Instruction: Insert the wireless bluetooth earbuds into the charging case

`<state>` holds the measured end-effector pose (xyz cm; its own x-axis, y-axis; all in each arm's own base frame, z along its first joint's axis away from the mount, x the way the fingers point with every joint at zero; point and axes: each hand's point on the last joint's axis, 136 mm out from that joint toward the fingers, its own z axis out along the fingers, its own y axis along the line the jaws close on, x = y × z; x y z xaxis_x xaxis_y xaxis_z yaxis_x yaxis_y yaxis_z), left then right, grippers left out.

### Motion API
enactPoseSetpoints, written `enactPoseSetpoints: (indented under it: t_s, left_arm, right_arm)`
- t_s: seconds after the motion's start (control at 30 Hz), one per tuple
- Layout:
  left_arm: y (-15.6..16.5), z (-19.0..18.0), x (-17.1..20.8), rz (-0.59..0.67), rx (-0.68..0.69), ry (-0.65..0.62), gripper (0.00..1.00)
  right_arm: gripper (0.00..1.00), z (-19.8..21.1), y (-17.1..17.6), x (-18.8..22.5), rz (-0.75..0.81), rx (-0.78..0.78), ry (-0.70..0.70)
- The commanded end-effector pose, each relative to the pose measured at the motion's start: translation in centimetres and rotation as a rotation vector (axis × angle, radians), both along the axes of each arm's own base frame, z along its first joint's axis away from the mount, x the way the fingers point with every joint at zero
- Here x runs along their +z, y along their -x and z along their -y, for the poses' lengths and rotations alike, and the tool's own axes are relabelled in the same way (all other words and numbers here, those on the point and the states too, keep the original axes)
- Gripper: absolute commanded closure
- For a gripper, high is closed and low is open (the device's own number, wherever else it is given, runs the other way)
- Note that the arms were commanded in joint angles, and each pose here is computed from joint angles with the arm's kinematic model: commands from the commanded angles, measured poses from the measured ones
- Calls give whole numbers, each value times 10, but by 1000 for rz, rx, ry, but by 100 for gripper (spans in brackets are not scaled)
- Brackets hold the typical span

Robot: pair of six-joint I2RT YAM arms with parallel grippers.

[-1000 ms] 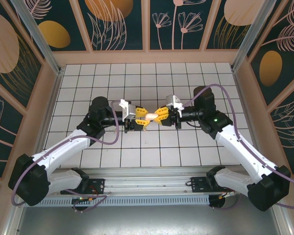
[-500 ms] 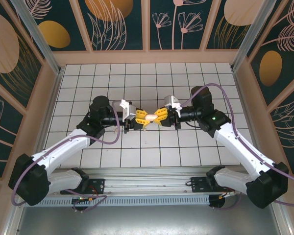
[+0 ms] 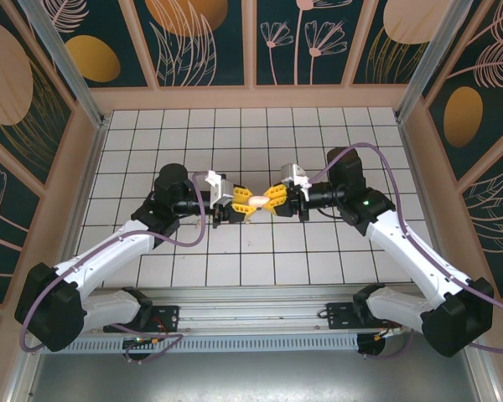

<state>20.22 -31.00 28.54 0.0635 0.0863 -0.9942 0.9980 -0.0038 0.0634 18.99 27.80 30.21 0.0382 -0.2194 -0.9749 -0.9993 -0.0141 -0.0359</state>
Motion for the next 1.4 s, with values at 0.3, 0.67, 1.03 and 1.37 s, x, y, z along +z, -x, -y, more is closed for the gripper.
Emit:
enactPoseSetpoints:
  t_s: [0.3, 0.67, 1.03, 1.37]
  left_arm:
    - [3, 2, 1, -3, -21, -12, 70]
    - [2, 2, 9, 2, -12, 12, 64]
    - [1, 3, 13, -13, -16, 28, 61]
    - [1, 4, 9, -19, -16, 15, 80]
  right_arm:
    - [86, 0, 5, 22, 71, 9, -43]
    - [86, 1, 4, 15, 57, -3, -27]
    - [86, 1, 2, 9, 51, -13, -12]
    - [85, 1, 3, 11, 56, -13, -17]
